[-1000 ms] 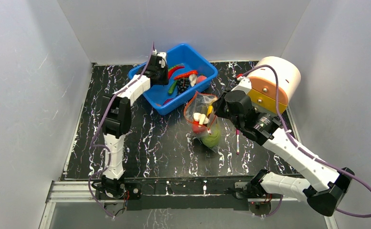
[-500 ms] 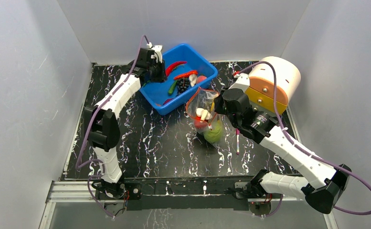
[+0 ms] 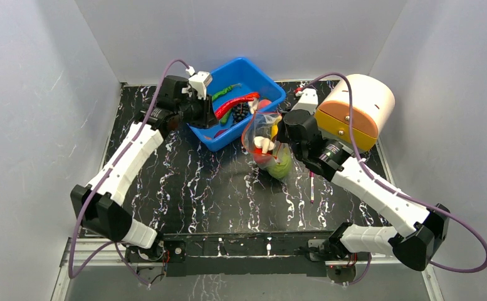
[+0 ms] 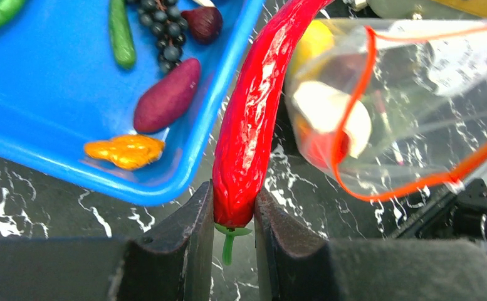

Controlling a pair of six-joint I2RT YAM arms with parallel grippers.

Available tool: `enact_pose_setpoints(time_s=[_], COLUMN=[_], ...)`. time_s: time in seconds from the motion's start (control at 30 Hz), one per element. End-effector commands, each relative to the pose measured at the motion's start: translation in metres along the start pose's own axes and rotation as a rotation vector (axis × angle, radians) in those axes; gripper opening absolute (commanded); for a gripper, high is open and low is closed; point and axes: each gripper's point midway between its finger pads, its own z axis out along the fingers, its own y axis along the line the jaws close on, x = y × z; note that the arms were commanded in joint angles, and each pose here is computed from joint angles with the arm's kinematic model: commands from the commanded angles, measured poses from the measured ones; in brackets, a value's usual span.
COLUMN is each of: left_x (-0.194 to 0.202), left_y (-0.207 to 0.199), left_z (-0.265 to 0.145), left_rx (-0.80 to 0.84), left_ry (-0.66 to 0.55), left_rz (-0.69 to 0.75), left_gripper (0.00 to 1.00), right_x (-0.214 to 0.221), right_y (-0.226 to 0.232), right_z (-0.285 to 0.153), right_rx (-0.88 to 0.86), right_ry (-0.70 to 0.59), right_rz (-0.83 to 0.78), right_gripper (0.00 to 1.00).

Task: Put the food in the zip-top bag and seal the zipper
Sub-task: Place the fake vegetable in the zipper food storage bag.

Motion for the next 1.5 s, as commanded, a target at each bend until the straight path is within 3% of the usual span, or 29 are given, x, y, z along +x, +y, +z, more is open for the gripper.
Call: enact_pose_setpoints(time_s=[0.0, 0.7, 1.07, 1.47], left_x=[0.019, 0.045, 0.056, 0.042], left_y=[-0.025, -0.072, -0.076, -0.1], left_z=[-0.023, -0.058, -0.021, 0.009], left_rx=[0.089, 0.181, 0.139, 0.122], left_ry=[0.028, 0.121, 0.225, 0.274], left_rz=[-0.004, 0.068, 0.06, 0.061], left_gripper=[0.1, 0.1, 0.1, 0.15], right_x=[-0.052, -0.052, -0.052, -0.026], right_y=[0.012, 0.012, 0.038, 0.08], right_z=[-0.003, 0.007, 0.015, 0.008], right_rx=[-0.014, 0.032, -0.071, -0.299], right_ry=[-0.139, -0.121, -0.102, 0.009], right_rz=[0.064, 0.039, 0.02, 0.164], right_gripper=[0.0, 0.0, 0.0, 0.0])
